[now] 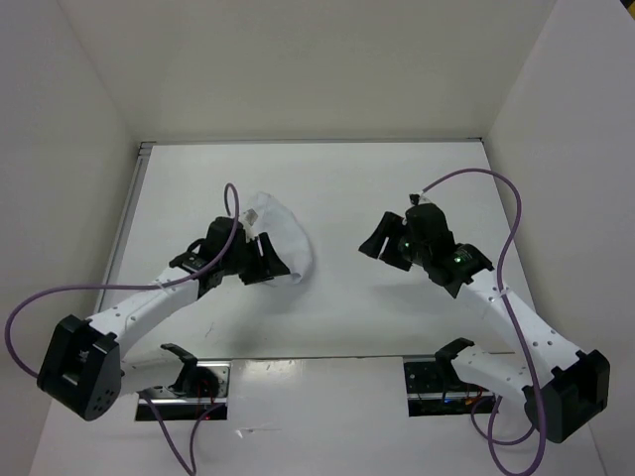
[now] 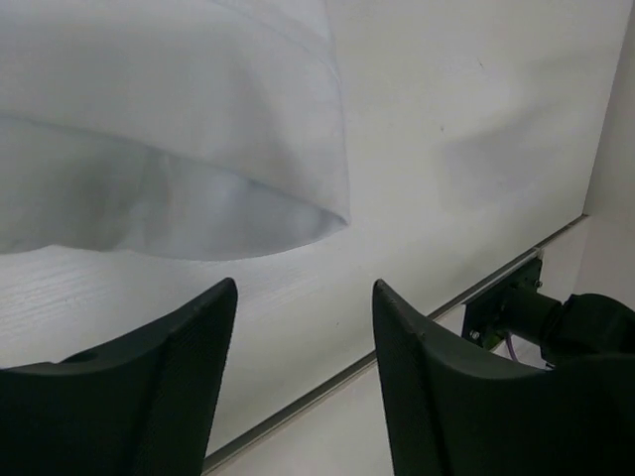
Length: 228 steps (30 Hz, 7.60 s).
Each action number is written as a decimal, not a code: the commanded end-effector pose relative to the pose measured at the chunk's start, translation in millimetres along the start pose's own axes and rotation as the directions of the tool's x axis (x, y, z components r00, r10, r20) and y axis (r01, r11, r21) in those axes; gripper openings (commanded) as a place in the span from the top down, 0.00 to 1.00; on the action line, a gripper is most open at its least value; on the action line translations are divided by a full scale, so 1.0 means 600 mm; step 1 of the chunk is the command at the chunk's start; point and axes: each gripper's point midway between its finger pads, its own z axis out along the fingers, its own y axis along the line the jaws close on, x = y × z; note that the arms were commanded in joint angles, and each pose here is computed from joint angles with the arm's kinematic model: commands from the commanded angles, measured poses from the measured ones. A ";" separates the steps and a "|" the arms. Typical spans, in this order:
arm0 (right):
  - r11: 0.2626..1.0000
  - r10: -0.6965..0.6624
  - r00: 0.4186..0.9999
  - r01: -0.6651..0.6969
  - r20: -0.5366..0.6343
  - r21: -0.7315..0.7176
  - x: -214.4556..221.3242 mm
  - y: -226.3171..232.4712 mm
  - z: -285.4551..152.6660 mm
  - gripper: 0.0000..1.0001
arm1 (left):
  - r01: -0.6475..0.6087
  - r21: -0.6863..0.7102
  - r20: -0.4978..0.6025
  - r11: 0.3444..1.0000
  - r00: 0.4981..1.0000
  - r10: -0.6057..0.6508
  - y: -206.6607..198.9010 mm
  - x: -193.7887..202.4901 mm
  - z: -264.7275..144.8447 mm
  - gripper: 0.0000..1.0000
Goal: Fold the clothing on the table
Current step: Grab the skirt from the pile, then move the skirt to the center of the board, then flatten the skirt out
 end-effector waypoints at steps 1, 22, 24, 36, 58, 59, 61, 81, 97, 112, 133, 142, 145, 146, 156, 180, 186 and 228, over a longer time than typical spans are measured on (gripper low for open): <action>0.997 0.004 0.999 0.000 0.041 -0.074 -0.019 0.031 -0.004 0.32 | -0.087 -0.028 0.043 0.996 0.995 0.088 -0.029 -0.038 0.001 0.34; 0.999 -0.013 1.000 0.013 -0.001 -0.045 -0.009 0.022 0.014 0.31 | -0.448 -0.463 -0.030 0.765 0.871 0.491 0.040 -0.319 0.040 0.36; 0.999 -0.013 1.000 0.013 -0.001 -0.045 -0.009 0.022 0.014 0.31 | -0.446 -0.447 -0.056 0.775 0.879 0.474 0.056 -0.313 0.063 0.34; 0.999 0.015 1.000 -0.015 -0.001 -0.033 -0.004 0.015 0.014 0.31 | -0.453 -0.410 -0.161 0.792 0.890 0.426 0.107 -0.254 0.114 0.38; 0.998 0.055 0.998 -0.056 -0.035 -0.038 0.013 0.011 0.019 0.31 | -0.436 -0.450 -0.255 0.779 0.899 0.356 0.165 -0.206 0.134 0.76; 0.998 0.055 0.998 -0.056 -0.035 -0.038 0.013 0.011 0.019 0.31 | -0.436 -0.445 -0.267 0.783 0.898 0.349 0.165 -0.201 0.133 0.84; 0.998 0.055 0.998 -0.056 -0.035 -0.038 0.013 0.011 0.019 0.31 | -0.424 -0.432 -0.229 0.796 0.905 0.358 0.138 -0.218 0.121 1.00; 0.986 0.143 0.966 -0.121 0.215 -0.112 -0.041 0.012 -0.068 0.31 | -0.649 0.337 0.252 0.682 0.760 0.599 -0.470 -0.329 -0.042 1.00; 0.978 0.205 0.940 -0.182 0.273 -0.107 -0.038 -0.016 -0.101 0.31 | -0.106 -0.078 0.023 0.991 0.994 0.109 -0.066 -0.208 0.069 1.00; 0.994 -0.001 0.996 -0.008 0.085 0.107 -0.042 -0.019 0.019 0.45 | 0.089 -0.339 -0.031 0.936 0.994 -0.105 0.100 -0.116 0.076 1.00; 0.920 -0.106 0.979 0.162 -0.172 0.357 0.006 -0.114 0.208 0.58 | 0.086 -0.354 -0.083 0.931 0.989 -0.123 0.128 -0.099 0.091 1.00; 0.936 -0.096 0.970 0.165 -0.224 0.311 0.028 -0.110 0.246 0.63 | 0.084 -0.352 -0.081 0.932 0.989 -0.120 0.134 -0.108 0.091 1.00; 0.935 -0.090 0.966 0.166 -0.244 0.313 0.039 -0.117 0.248 0.66 | 0.094 -0.360 -0.080 0.928 0.988 -0.131 0.142 -0.109 0.091 1.00; 0.938 -0.088 0.965 0.165 -0.249 0.306 0.041 -0.115 0.248 0.66 | 0.095 -0.353 -0.085 0.931 0.987 -0.133 0.140 -0.108 0.091 1.00; 0.916 -0.103 0.954 0.201 -0.280 0.346 0.065 -0.124 0.224 0.66 | 0.097 -0.359 -0.099 0.928 0.985 -0.141 0.149 -0.105 0.095 1.00; 0.967 -0.070 0.976 0.117 -0.205 0.226 -0.008 -0.021 0.018 1.00 | 0.059 -0.237 -0.098 0.970 0.992 -0.084 0.103 -0.149 0.088 1.00; 0.999 -0.044 0.952 0.051 -0.304 0.014 0.041 0.023 -0.014 1.00 | 0.063 -0.202 -0.169 0.977 0.981 -0.098 0.111 -0.141 0.129 1.00; 0.985 0.086 0.906 -0.016 -0.414 0.169 0.118 -0.066 0.022 1.00 | 0.046 -0.228 -0.338 0.973 0.933 -0.123 0.128 0.055 0.157 1.00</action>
